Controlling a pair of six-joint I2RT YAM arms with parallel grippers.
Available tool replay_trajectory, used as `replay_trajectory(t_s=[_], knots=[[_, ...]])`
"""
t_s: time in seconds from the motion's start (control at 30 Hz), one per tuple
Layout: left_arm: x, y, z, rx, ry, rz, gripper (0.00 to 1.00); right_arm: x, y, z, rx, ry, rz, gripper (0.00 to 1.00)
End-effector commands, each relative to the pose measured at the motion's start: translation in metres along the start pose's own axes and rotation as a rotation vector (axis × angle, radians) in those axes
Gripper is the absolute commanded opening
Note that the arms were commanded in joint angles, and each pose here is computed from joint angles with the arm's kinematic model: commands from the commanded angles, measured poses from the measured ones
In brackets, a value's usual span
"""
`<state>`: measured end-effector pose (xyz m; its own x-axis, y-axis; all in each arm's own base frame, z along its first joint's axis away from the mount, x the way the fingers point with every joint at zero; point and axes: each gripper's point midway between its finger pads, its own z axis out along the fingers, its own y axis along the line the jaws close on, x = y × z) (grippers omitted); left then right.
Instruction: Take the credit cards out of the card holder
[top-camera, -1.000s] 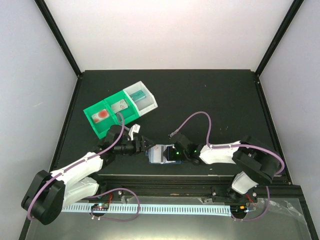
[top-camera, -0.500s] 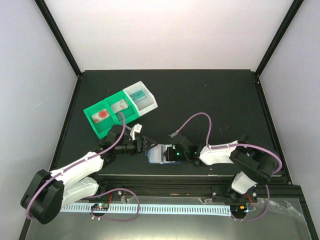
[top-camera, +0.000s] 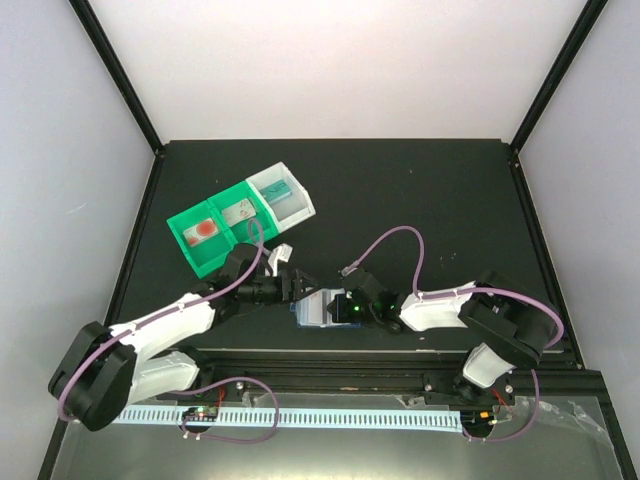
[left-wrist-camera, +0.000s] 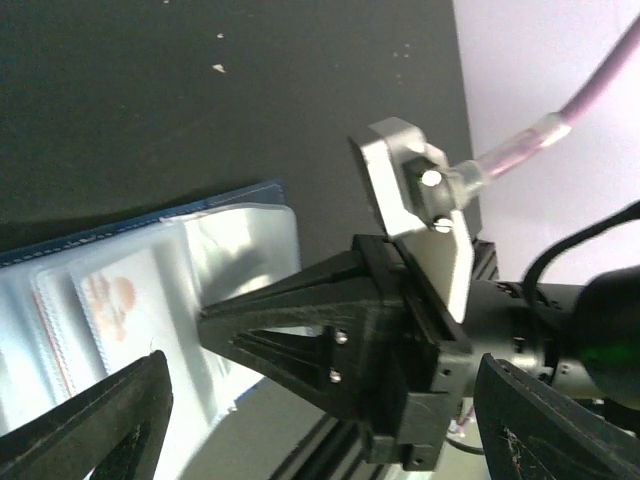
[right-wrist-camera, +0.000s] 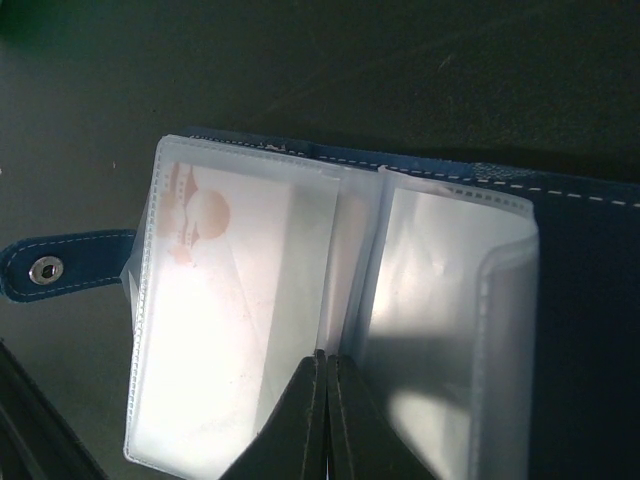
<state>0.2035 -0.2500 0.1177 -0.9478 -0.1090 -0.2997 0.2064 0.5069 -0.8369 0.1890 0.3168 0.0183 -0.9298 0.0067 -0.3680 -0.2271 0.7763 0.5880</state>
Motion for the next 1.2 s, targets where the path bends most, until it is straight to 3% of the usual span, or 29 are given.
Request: replay_trajectory(t_s=[0.0, 1.17], knots=[[-0.010, 0.004, 0.006, -0.048, -0.013, 0.073, 0.85, 0.010, -0.012, 0.002, 0.038, 0.020, 0.004, 0.04], [-0.005, 0.023, 0.032, -0.020, 0.043, 0.060, 0.87, 0.011, -0.013, 0.005, 0.032, 0.022, -0.002, 0.04]])
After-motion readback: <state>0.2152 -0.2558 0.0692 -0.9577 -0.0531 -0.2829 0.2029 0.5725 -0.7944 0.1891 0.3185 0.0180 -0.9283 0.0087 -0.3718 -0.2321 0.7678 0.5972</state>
